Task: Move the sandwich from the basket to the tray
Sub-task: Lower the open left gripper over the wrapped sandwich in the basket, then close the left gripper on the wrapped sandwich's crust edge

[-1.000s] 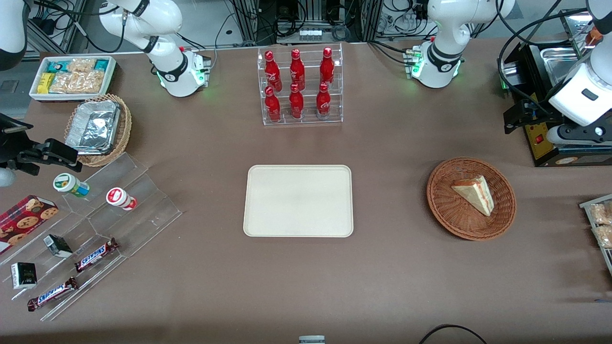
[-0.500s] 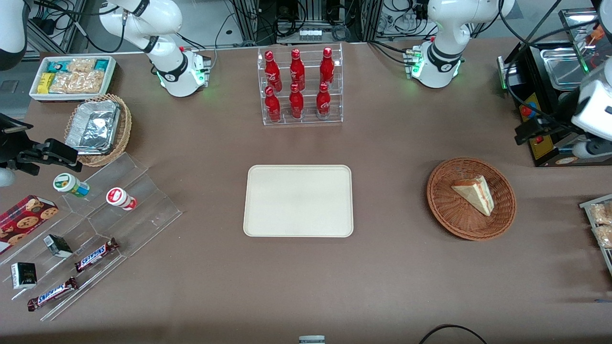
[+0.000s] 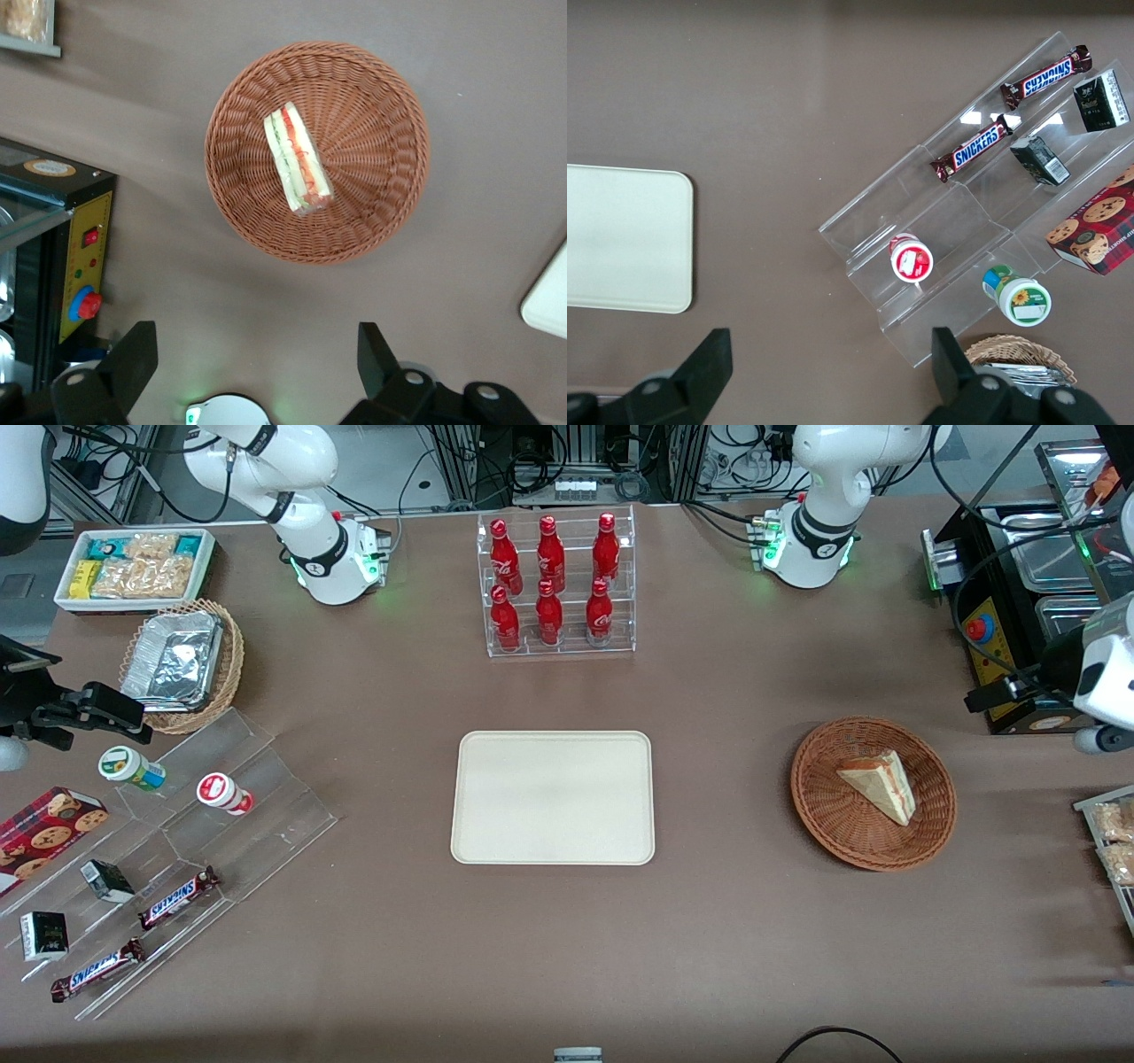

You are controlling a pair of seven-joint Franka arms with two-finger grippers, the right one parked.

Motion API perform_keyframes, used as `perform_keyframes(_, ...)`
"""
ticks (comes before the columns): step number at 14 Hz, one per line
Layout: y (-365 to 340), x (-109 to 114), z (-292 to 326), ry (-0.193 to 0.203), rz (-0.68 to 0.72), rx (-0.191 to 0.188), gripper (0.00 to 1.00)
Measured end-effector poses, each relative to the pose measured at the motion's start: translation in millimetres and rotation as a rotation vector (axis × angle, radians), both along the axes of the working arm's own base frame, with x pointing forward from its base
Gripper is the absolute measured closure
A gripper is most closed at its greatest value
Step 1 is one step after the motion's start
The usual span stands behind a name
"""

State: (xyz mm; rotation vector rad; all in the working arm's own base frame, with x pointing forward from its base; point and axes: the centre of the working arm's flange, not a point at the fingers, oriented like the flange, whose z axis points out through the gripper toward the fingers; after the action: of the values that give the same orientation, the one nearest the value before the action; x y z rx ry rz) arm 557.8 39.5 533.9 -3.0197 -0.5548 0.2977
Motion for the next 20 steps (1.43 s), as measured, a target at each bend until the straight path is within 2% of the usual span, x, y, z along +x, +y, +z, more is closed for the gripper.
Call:
perform_keyframes(4, 4, 3, -55, -0.004, 0.106, 0.019, 0.00)
perform_keyframes(10, 3, -3, -132, -0.083, 0.342, 0.054, 0.03)
perform_keyframes(12, 3, -7, -155, -0.081, 0.407, 0.058, 0.03)
perform_keyframes(15, 3, -2, -190, -0.084, 0.500, 0.060, 0.02)
perform_keyframes(20, 4, -7, -241, -0.093, 0.533, 0.057, 0.02)
